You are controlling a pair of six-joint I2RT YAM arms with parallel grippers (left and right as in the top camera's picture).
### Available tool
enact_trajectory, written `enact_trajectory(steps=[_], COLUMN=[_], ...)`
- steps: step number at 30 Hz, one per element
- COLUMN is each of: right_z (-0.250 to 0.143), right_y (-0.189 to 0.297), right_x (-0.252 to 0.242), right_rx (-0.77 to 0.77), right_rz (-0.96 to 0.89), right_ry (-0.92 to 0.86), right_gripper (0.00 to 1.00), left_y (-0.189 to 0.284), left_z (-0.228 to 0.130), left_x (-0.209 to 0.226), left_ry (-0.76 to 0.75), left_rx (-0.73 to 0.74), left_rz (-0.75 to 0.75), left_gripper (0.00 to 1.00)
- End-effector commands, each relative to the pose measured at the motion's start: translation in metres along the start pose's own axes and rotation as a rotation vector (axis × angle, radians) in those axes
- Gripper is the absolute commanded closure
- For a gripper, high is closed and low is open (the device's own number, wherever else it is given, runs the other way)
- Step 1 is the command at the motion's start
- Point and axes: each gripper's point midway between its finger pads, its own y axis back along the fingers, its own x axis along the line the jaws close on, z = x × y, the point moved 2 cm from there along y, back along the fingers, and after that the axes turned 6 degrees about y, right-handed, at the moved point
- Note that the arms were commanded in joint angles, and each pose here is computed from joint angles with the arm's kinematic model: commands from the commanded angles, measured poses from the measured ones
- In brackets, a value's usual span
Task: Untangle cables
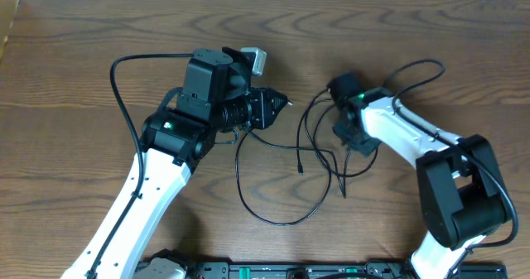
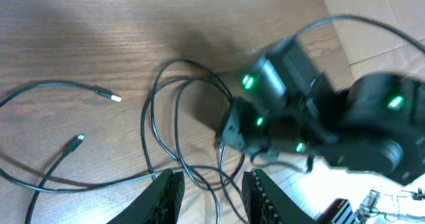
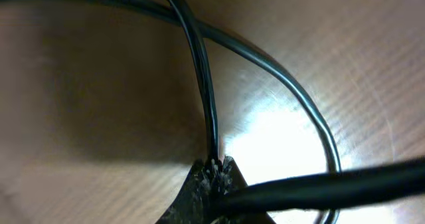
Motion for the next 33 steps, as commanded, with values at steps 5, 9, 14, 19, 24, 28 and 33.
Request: enact_trajectory(steps=[5, 9, 14, 19, 24, 28, 33], right_z=[0.067, 0.097, 0.131, 0.153, 0.151, 0.146, 0.144], right_y=[0.099, 0.158, 0.245, 0.327, 0.369, 0.367, 0.366], right_x=[0.031, 0.028, 0.013, -0.012, -0.030, -0.033, -0.032], right_rx=[-0.099, -0.098, -0.179, -0.330, -0.402, -0.379, -0.370], right_rz=[0.264, 0.384, 0.544, 0.647, 0.700, 0.689, 0.687], right_ry=[0.227, 0.334, 0.404, 0.366, 0.368, 0.375, 0.379], right_gripper=[0.99, 0.99, 0.99, 0.99, 0.99, 0.99, 0.99], left_y=[0.000, 0.000, -0.004, -0.017, -0.035, -0.052, -0.082], left_z=[-0.001, -0.002, -0.005, -0.017, -0.034, -0.049, -0.061], left_x=[0.002, 0.002, 0.007, 0.011, -0.015, -0.040, -0.048], left_ry=[-0.027, -0.025, -0.013, -0.031, -0.172, -0.326, -0.395], left_rx=[0.005, 0.007, 0.031, 0.094, 0.176, 0.227, 0.257], left_rz=[0.008, 0.009, 0.021, 0.031, -0.107, -0.244, -0.283], left_gripper=[0.66, 0.64, 0.60, 0.59, 0.52, 0.45, 0.44])
